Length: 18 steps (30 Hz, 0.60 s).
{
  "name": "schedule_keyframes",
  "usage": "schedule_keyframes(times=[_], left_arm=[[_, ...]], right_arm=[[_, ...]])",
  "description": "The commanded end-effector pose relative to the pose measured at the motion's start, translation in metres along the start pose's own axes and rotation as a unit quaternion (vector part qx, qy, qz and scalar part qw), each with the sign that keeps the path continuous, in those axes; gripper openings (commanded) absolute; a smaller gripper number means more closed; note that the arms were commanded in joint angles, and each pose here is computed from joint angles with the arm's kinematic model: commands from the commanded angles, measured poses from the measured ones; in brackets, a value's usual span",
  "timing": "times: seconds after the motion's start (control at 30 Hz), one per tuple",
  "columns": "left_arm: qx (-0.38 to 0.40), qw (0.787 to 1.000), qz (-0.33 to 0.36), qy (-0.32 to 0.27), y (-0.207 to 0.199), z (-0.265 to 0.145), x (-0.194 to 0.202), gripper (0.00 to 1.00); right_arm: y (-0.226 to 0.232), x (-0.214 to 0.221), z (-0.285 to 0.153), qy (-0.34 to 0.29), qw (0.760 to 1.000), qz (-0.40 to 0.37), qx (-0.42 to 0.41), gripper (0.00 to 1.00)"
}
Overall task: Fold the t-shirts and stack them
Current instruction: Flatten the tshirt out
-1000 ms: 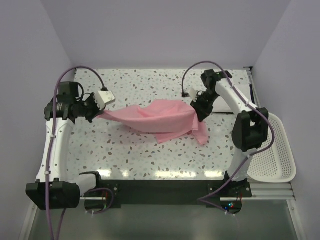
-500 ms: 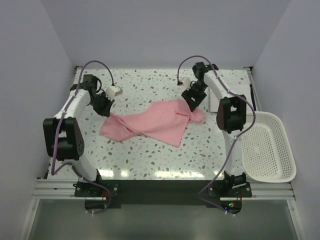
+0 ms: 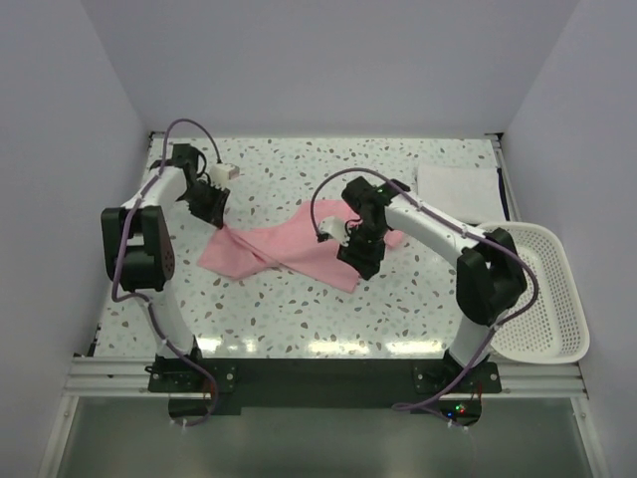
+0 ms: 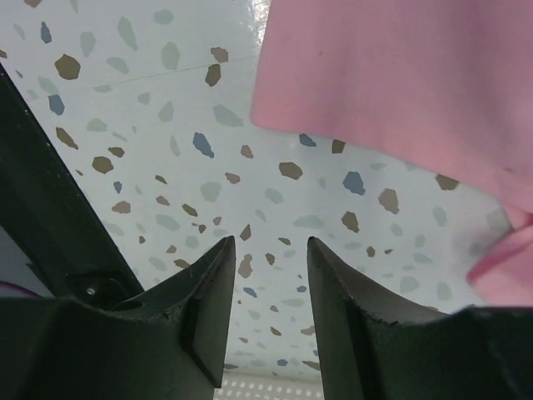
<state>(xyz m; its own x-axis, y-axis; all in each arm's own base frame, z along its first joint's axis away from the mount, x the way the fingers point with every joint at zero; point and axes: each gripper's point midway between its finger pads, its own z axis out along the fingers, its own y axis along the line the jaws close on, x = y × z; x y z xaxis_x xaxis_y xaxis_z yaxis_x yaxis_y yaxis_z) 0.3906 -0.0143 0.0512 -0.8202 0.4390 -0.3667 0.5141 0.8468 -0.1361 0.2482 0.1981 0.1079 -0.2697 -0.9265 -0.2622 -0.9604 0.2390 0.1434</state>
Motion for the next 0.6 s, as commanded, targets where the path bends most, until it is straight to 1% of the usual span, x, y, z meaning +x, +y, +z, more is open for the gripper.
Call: schedule_keyframes(times=[0.0,0.07,0.13,0.3,0.37,0.5,0.57], left_arm=[[-0.004,0.998,-0.036,-0.048,0.007,-0.029,-0.018,0.30],[-0.006,0.998,-0.047,-0.046,0.008,-0.036,-0.005,0.40],[-0.005,0.997,-0.054,-0.053,0.004,-0.048,0.003,0.43],[-0.001,0.994,-0.088,-0.061,-0.003,-0.062,0.032,0.49],[0.001,0.993,-0.106,-0.055,-0.004,-0.061,0.044,0.50],[-0.005,0.990,-0.130,-0.057,-0.003,-0.066,0.056,0.52],[-0.008,0.989,-0.140,-0.055,-0.004,-0.067,0.060,0.55]], right_arm=[[-0.006,-0.001,0.025,0.002,1.000,0.007,0.007,0.44],[-0.003,-0.005,0.034,0.003,1.000,0.004,0.016,0.47],[0.002,-0.007,0.043,0.009,1.000,0.004,0.026,0.47],[0.002,-0.025,0.058,0.001,0.999,-0.002,0.053,0.46],[0.008,-0.029,0.064,0.009,0.999,-0.009,0.052,0.46],[0.017,-0.026,0.082,0.035,0.999,-0.016,0.037,0.44],[0.017,-0.025,0.087,0.042,0.998,-0.019,0.043,0.45]])
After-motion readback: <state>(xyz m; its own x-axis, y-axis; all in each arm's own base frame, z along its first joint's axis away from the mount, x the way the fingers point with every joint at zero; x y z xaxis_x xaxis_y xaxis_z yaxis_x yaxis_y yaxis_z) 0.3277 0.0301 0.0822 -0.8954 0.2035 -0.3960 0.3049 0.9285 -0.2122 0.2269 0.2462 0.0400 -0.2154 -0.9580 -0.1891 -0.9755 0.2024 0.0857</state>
